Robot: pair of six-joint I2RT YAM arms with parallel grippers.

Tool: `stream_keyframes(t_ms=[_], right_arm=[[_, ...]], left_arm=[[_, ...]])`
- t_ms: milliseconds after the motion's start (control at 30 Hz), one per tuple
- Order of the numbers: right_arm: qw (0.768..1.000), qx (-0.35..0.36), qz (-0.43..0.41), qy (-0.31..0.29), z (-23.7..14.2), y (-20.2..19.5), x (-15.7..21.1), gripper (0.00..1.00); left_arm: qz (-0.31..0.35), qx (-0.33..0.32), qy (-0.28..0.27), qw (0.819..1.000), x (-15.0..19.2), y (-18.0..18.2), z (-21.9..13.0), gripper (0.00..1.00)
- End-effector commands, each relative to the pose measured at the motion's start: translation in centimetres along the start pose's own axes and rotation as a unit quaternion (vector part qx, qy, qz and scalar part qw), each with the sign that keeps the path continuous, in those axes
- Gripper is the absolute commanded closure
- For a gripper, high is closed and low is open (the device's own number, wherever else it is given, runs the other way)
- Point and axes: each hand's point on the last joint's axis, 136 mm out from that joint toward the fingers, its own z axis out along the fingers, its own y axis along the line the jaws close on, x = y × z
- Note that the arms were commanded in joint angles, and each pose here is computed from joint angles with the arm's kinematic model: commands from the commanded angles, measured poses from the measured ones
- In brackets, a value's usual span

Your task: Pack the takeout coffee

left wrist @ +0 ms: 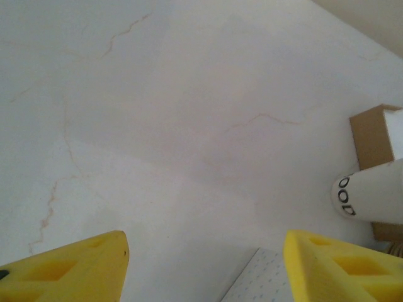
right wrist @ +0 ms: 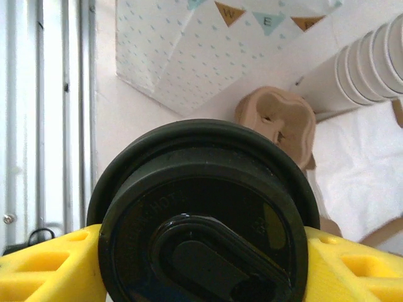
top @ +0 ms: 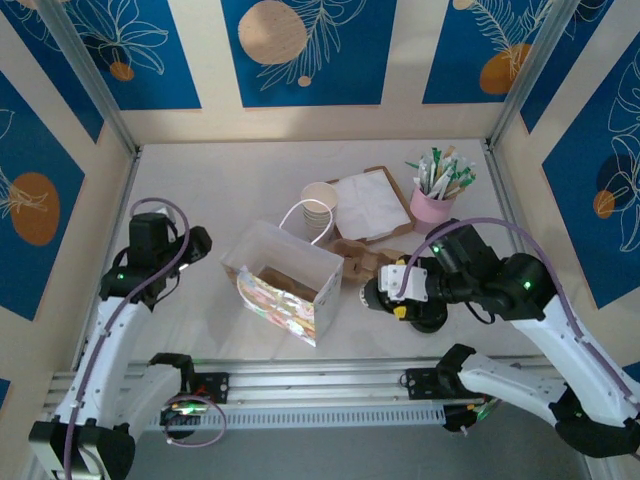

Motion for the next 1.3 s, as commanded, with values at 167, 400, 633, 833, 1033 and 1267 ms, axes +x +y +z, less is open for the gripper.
stream_keyframes(t_ms=[167, 400, 633, 833, 1033, 1267], right_arm=[[0.995, 0.066, 0.002, -0.077, -4.9, -0.9, -3.1, 0.33], [0.983, 0.102, 0.016, -0.151, -8.0, -2.4, -6.2, 0.33], [0.967, 0.110, 0.044, -0.225, -9.1, -4.7, -10.7, 0.33], [0.965, 0.086, 0.040, -0.245, -8.0, -5.7, -13.9, 0.33], [0.972, 0.065, 0.026, -0.224, -5.7, -6.2, -15.9, 0.32], [0.983, 0.013, 0.063, -0.173, -2.8, -6.2, -16.7, 0.32]], left_arm=[[-0.028, 0.032, 0.046, 0.998, 3.2, 0.0, 2.5, 0.36], [-0.048, 0.056, 0.071, 0.995, 5.7, 0.1, 3.4, 0.35], [-0.061, 0.076, 0.107, 0.989, 8.4, -0.2, 5.0, 0.32], [-0.063, 0.093, 0.117, 0.987, 9.9, -0.7, 5.7, 0.30], [-0.052, 0.100, 0.123, 0.986, 10.9, -1.0, 5.8, 0.29], [-0.036, 0.134, 0.136, 0.981, 12.4, -2.5, 5.7, 0.28]])
